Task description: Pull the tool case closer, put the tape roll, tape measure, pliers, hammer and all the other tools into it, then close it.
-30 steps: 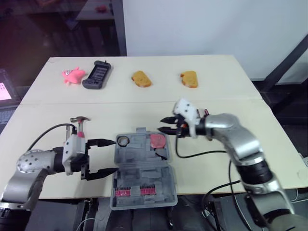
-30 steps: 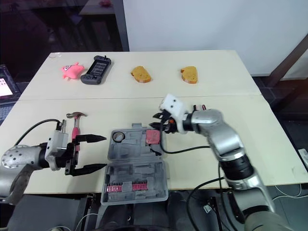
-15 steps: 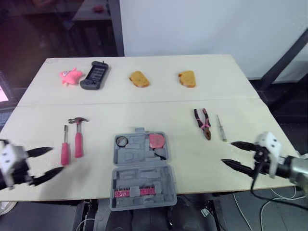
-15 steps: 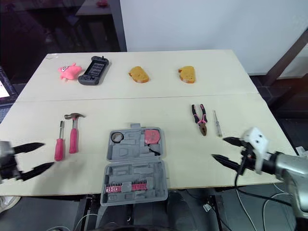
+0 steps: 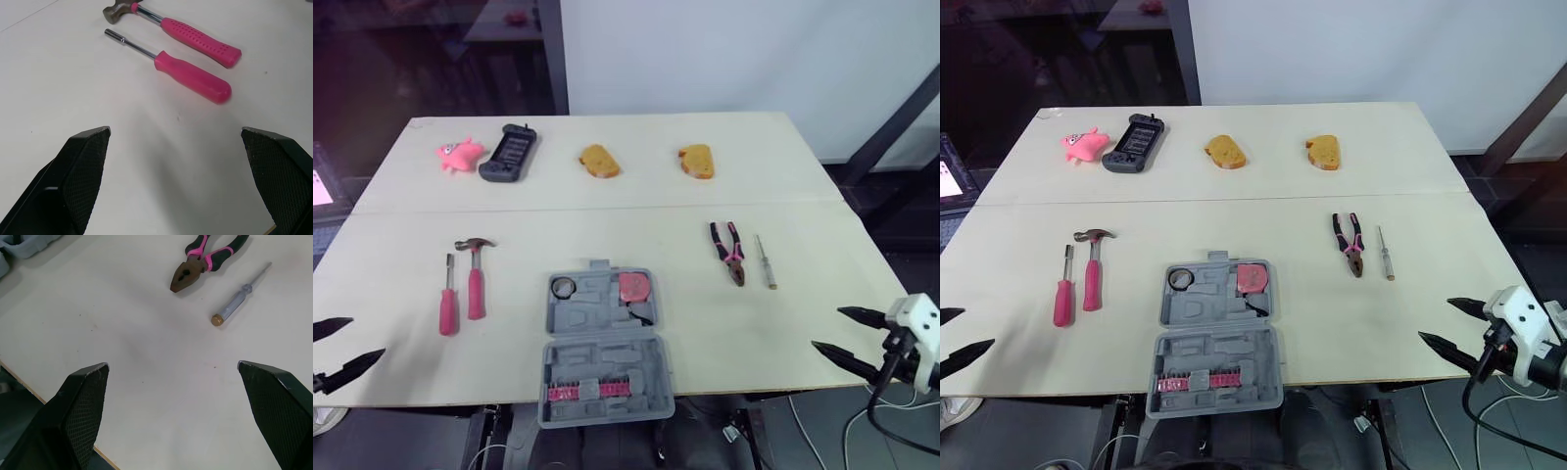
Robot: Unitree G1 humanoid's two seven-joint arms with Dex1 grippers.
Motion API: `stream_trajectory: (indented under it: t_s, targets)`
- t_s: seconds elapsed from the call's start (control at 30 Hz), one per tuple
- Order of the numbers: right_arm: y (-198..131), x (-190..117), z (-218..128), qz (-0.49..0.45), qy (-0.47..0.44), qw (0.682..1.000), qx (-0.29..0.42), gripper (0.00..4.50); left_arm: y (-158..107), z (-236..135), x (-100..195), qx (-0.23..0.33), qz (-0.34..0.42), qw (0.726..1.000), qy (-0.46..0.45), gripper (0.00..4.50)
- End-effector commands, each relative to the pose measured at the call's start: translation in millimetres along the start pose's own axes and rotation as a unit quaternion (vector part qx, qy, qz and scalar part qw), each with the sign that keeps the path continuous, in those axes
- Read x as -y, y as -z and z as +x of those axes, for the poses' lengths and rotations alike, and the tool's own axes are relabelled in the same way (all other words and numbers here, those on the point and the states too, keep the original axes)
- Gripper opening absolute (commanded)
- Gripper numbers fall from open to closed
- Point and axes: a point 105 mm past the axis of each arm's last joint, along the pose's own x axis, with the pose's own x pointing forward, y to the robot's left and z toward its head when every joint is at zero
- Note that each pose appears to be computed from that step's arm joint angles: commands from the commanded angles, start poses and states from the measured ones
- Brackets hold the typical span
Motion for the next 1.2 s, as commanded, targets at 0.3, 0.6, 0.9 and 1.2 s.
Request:
stream_trajectory:
  t_s: [0.3,0.6,0.9,1.2]
  targets:
    - [-56.9,-25.6,43.7,0.055,0.047,0.996,0.056,4.45,-50.2,53.7,76.3,0.091,0.042,0.984,0.145,4.50]
    - [-65.1,-25.0,111.7,0.142,0.207,0.968,0.020,4.45,-98.8,79.1,132.4,0.162,0.073,0.956,0.236,4.50]
    - [-53.8,-6.0,152.4,0.218,0.288,0.932,-0.032,4.45,-125.2,82.5,156.6,0.194,0.092,0.935,0.284,4.50]
    - [-45.7,8.8,171.0,0.230,0.288,0.928,-0.046,4.45,-144.6,84.2,167.0,0.221,0.090,0.927,0.289,4.50]
